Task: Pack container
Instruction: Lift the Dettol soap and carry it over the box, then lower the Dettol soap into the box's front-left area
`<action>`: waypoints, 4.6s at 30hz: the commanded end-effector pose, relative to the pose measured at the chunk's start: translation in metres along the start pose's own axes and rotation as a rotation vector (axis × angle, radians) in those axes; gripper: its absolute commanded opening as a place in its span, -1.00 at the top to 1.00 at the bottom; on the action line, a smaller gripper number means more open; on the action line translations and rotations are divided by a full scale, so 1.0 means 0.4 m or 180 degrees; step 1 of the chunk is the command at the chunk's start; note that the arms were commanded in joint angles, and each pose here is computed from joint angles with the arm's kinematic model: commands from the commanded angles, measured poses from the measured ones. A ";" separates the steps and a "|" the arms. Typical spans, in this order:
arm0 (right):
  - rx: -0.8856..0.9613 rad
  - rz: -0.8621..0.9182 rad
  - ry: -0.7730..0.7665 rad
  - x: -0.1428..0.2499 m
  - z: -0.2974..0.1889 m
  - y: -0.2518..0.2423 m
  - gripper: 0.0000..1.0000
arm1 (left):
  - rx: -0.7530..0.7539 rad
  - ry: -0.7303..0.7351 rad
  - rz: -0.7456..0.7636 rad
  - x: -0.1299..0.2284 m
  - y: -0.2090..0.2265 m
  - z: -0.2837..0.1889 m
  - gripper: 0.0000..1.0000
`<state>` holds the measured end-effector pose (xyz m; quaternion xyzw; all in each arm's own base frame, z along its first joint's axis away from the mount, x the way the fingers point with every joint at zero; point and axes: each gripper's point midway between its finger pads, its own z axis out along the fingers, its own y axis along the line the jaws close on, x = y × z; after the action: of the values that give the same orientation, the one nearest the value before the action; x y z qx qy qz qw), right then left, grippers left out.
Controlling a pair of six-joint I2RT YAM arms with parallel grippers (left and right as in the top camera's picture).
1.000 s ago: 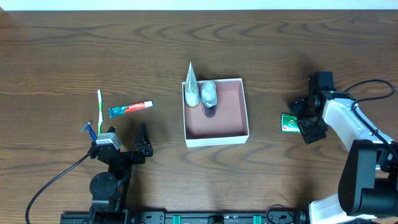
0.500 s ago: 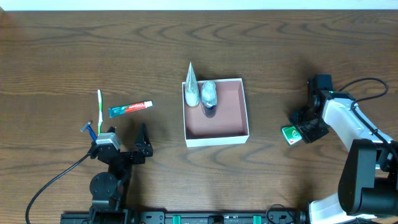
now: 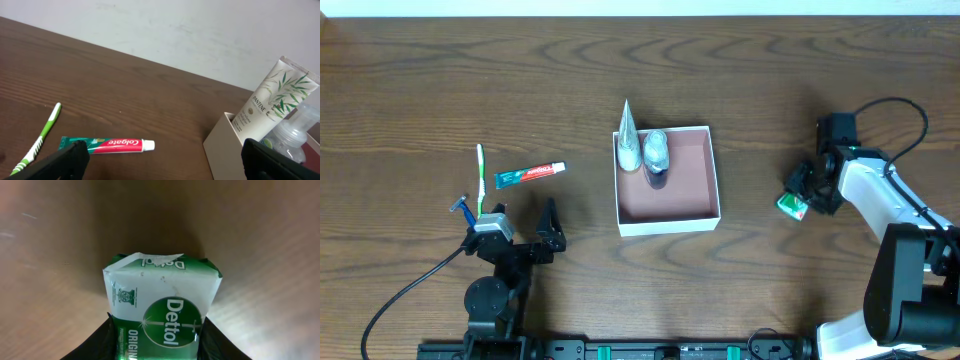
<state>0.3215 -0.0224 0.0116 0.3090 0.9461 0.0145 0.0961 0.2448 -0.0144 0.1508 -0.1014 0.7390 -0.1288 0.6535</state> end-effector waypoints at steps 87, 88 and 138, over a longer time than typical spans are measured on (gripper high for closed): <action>-0.1984 -0.1840 -0.0029 0.468 -0.331 0.598 0.37 | -0.0070 0.0157 0.0026 0.039 0.017 0.003 -0.96; -0.1962 -0.1812 -0.0056 0.467 -0.330 0.599 0.37 | -0.0069 0.0156 0.0026 0.039 0.016 0.003 -0.96; -0.1548 -0.1757 -0.0117 0.519 -0.194 0.619 0.22 | -0.0071 0.0156 0.0026 0.038 0.017 0.003 -0.96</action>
<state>0.2882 0.3028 0.0807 0.0075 0.9580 0.2158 0.1888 0.2448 -0.0144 0.1508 -0.1014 0.7390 -0.1288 0.6535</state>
